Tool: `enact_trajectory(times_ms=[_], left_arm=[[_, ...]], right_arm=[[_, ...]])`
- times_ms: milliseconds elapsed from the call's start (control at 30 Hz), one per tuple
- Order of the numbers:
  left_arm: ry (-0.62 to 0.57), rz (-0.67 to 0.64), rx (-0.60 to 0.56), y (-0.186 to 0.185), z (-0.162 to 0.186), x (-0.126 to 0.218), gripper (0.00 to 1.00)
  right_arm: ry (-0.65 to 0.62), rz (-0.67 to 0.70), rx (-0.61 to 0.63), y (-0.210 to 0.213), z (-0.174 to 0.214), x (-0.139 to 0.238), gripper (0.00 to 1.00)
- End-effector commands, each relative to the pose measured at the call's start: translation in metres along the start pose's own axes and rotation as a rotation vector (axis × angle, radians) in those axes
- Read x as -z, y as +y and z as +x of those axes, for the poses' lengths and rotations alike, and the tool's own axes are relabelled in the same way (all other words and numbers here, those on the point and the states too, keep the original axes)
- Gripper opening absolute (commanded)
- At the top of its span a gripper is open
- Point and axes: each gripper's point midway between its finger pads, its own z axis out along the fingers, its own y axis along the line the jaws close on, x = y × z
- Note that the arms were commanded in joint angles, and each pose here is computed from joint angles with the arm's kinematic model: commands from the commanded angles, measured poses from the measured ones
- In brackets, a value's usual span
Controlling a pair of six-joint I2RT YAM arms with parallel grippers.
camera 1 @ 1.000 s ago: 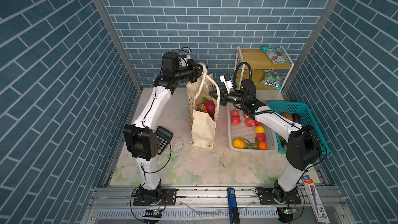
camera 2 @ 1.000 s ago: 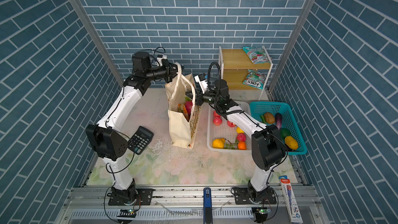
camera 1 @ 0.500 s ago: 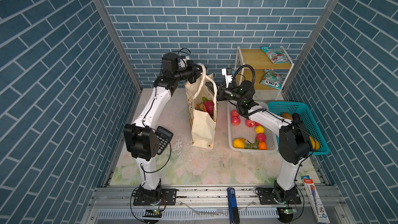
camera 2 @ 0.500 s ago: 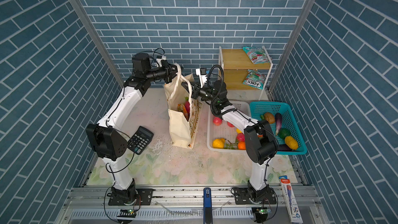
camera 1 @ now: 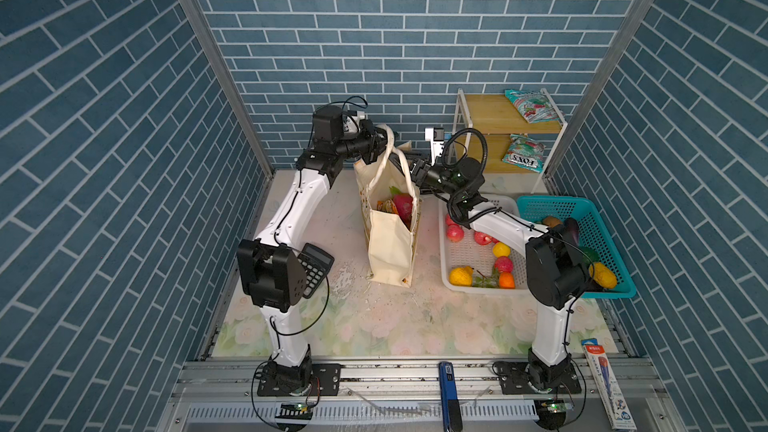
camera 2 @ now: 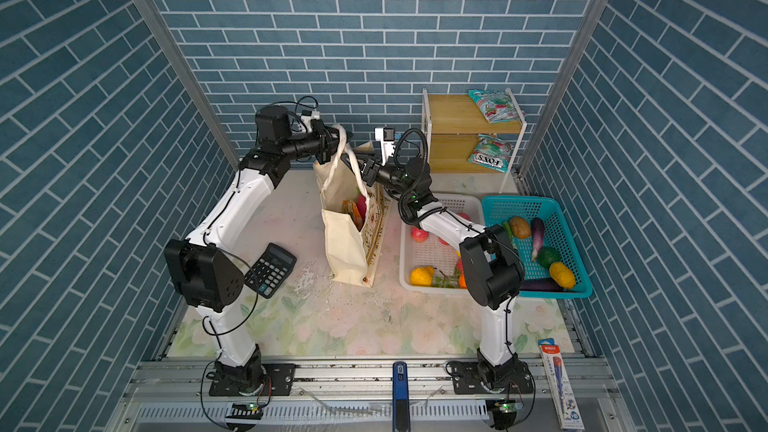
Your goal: Place the food into the grocery bag and tie it
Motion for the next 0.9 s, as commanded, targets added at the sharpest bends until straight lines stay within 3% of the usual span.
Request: enact_trajectory(times_ms=[0,167,433,500,533,567,733,867], left_arm=[[-0.020,-0.025,-0.030,0.005,0.001,0.003,0.00],[-0.044,-0.073,-0.056,0.014,-0.002,0.004,0.00],[-0.059,-0.262,-0.185,0.040,0.002,0.009,0.00],[-0.064,-0.283,-0.194,0.046,0.002,0.009,0.00],[-0.069,-0.292,-0.197,0.048,0.001,0.008,0.00],[-0.071,-0.298,-0.202,0.050,0.001,0.008,0.00],[-0.080,-0.334,-0.242,0.055,-0.001,0.003,0.00],[-0.068,-0.340,-0.261,0.055,0.003,-0.004,0.00]], right_arm=[[-0.096,-0.135,0.079,0.046,-0.032,-0.009,0.48],[-0.109,-0.163,0.079,0.052,-0.036,-0.011,0.56],[-0.124,-0.193,0.063,0.056,-0.039,-0.017,0.63],[-0.130,-0.198,0.059,0.057,-0.040,-0.017,0.73],[-0.130,-0.203,0.056,0.058,-0.040,-0.018,0.96],[-0.131,-0.205,0.054,0.059,-0.039,-0.018,0.99],[-0.139,-0.208,0.041,0.059,-0.040,-0.019,0.99],[-0.135,-0.188,0.023,0.053,-0.037,-0.021,0.90]])
